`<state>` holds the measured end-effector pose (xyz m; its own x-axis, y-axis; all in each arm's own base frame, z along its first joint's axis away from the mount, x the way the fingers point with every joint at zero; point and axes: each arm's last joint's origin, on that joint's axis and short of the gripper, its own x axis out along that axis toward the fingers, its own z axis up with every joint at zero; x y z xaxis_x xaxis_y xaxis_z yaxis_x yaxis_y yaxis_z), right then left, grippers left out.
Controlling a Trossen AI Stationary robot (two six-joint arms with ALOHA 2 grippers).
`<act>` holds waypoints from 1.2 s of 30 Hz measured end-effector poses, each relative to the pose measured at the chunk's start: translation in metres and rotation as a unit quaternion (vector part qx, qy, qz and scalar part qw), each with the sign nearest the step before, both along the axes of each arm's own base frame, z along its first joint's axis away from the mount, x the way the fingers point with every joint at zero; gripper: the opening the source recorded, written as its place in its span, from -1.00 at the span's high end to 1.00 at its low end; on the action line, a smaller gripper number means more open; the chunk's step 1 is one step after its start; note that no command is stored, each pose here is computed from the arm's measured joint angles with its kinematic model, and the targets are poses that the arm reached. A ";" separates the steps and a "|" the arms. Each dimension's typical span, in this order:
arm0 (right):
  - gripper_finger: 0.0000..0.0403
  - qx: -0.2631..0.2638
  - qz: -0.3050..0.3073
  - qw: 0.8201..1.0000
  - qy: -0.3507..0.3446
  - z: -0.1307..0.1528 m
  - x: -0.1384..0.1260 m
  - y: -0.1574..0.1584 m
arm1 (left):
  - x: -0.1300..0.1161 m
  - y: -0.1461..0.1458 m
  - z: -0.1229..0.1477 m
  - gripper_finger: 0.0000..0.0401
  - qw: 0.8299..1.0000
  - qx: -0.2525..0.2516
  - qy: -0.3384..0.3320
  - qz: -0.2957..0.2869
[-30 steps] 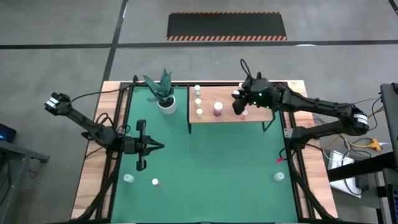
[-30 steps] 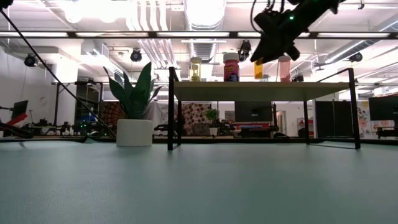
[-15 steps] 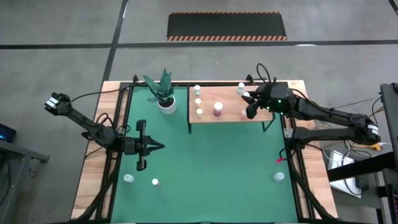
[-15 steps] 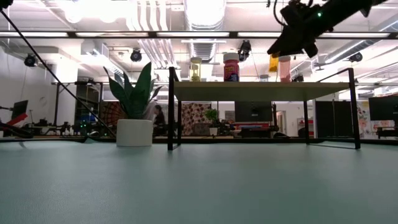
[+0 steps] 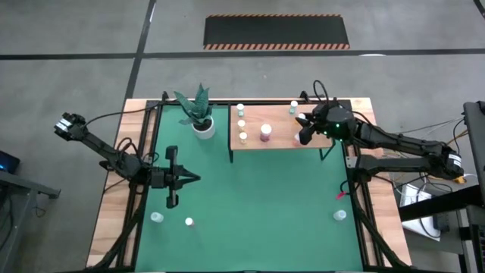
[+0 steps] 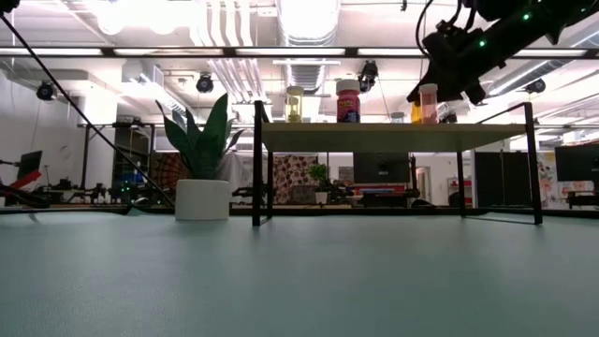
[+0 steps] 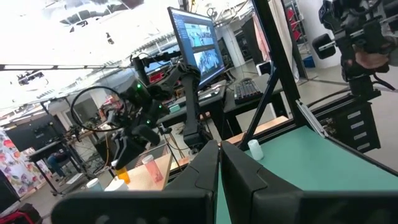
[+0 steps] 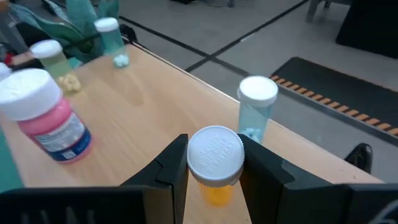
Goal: Pick and place medicine bottles onto shelf by color
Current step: Put the orange pill bottle on the shelf
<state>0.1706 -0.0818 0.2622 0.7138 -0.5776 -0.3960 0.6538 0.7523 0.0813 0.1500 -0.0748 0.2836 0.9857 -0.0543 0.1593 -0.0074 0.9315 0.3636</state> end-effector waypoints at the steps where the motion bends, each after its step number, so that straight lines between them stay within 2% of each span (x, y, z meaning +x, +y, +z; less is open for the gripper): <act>1: 0.47 -0.001 -0.004 1.000 0.003 -0.001 0.000 0.000 | 0.000 0.000 0.000 1.00 1.000 0.000 0.000 0.000; 7: 0.43 -0.001 -0.010 1.000 0.018 -0.004 0.002 -0.002 | 0.000 0.000 0.000 1.00 1.000 -0.001 -0.001 0.000; 18: 0.21 0.011 -0.014 1.000 0.022 -0.007 0.004 -0.002 | 0.000 0.000 0.001 1.00 1.000 -0.004 -0.006 0.000; 27: 0.09 0.039 -0.027 0.999 0.015 0.035 0.001 -0.001 | 0.000 0.000 0.001 1.00 1.000 -0.006 -0.006 -0.001; 31: 0.20 0.077 -0.068 0.994 0.048 0.056 -0.003 -0.001 | 0.000 0.000 0.001 1.00 1.000 -0.006 -0.006 -0.001; 36: 0.56 0.134 -0.115 0.977 0.121 0.064 0.003 -0.005 | 0.000 0.000 0.001 1.00 1.000 -0.006 -0.006 -0.001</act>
<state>0.1737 -0.0868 0.3262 0.4448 -0.5638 -0.6959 0.8269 0.5569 0.0774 0.1501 -0.0749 0.2841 0.9837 -0.0539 0.1713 -0.0101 0.9359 0.3522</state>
